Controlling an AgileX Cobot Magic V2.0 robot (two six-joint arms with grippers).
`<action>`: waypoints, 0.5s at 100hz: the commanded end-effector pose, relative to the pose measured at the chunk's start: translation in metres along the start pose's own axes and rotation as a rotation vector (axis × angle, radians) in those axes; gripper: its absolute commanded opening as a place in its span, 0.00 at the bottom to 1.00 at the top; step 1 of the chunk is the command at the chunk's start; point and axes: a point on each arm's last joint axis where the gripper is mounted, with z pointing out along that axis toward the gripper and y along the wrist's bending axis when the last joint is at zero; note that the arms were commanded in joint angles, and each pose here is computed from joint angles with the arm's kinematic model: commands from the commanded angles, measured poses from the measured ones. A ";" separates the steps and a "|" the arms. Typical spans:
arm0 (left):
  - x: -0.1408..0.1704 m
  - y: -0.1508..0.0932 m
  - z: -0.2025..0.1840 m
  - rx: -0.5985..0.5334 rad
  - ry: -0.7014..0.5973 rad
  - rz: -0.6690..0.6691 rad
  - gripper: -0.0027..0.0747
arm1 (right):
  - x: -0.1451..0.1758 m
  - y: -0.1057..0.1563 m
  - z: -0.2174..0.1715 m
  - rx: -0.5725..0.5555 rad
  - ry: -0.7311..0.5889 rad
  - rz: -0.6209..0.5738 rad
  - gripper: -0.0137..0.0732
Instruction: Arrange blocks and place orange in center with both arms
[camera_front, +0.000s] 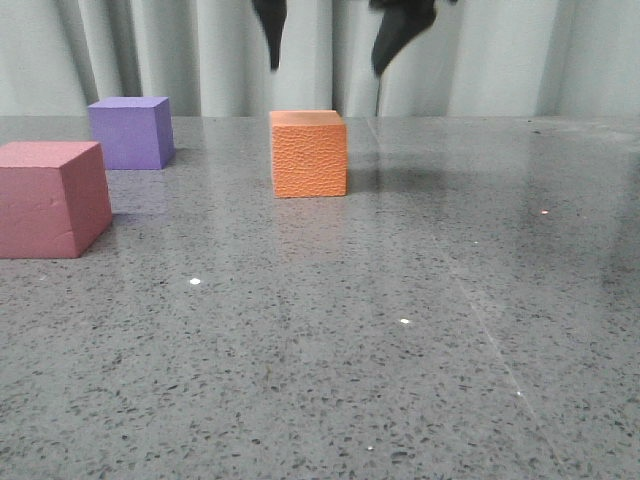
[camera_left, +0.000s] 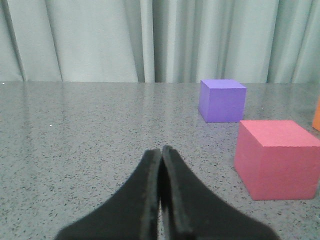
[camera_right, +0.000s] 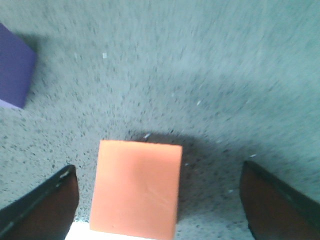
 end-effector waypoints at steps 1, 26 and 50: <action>0.010 0.000 -0.001 0.008 -0.057 -0.010 0.01 | -0.027 -0.012 -0.061 -0.025 -0.186 -0.028 0.90; 0.010 0.000 -0.001 0.008 -0.057 -0.010 0.01 | -0.018 -0.050 -0.118 0.017 -0.274 -0.082 0.90; 0.010 0.000 -0.001 0.008 -0.057 -0.010 0.01 | 0.032 -0.105 -0.154 0.066 -0.309 -0.040 0.73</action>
